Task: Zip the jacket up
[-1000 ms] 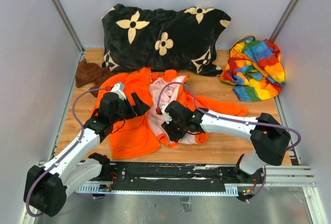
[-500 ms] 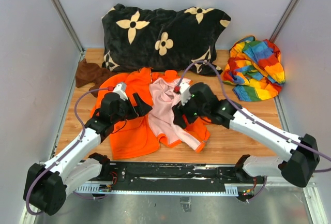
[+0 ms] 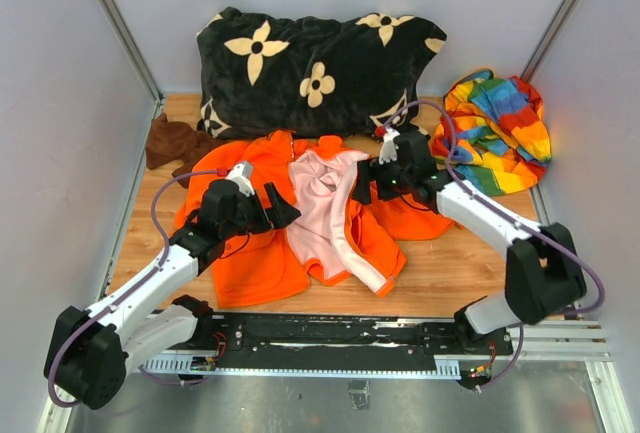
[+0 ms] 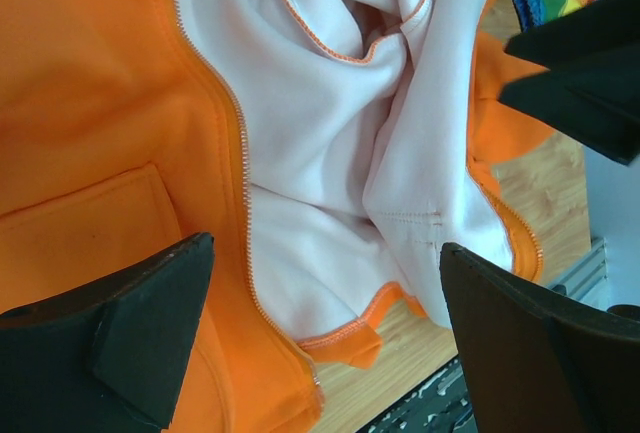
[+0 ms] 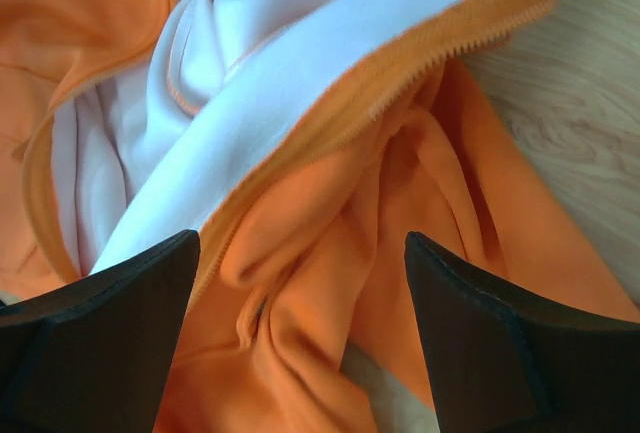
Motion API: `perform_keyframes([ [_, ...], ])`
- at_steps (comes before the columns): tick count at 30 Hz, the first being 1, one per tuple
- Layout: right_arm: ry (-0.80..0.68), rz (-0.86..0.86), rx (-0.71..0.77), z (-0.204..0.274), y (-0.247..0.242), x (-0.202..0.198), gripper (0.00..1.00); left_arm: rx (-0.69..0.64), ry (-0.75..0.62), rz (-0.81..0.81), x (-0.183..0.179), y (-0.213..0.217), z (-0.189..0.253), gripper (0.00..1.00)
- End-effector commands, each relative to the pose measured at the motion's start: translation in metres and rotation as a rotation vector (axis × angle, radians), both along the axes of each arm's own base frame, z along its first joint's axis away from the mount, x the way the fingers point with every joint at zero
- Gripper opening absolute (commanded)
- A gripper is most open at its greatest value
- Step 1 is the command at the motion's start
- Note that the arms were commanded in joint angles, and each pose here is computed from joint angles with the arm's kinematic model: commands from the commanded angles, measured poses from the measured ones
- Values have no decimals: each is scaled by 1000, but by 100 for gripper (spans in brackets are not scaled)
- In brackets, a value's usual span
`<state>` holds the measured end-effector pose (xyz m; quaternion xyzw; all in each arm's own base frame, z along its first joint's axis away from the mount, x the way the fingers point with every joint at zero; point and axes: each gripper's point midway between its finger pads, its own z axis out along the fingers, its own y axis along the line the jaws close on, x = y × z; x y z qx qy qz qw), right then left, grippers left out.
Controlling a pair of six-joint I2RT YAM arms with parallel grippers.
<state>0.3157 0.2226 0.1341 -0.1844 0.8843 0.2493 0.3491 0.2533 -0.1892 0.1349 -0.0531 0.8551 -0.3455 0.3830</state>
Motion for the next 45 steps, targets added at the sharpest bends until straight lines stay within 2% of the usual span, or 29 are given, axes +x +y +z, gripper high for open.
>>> perform_keyframes([
  [1, -45, -33, 72, 11, 23, 47, 85, -8, -30, -24, 0, -6, 13, 99],
  [6, -56, 20, 143, 19, 59, 67, 84, 22, -26, -9, -4, 2, 7, 99],
  [12, -124, 123, 142, 38, 103, 73, 84, 47, -13, -6, -7, 6, 1, 99],
  [16, -113, 208, 147, 30, 134, 75, 83, 52, -10, -9, -8, 7, -2, 99],
  [21, -37, 316, 156, 0, 180, 69, 83, 47, -5, -17, -10, 5, -3, 99],
  [26, 49, 380, 87, -44, 210, 62, 83, 25, -4, -19, -11, 3, -2, 99],
  [30, 51, 379, 73, -45, 209, 65, 84, 10, -3, -24, -12, 1, -2, 98],
  [35, -37, 428, 84, 10, 198, 52, 89, -6, -7, -24, -10, -1, 0, 98],
  [39, -113, 422, 66, 51, 170, 35, 91, -44, -13, -27, -8, -6, 3, 96],
  [45, -109, 296, -87, 31, 103, 19, 91, -84, -1, -43, -3, -17, 5, 93],
])
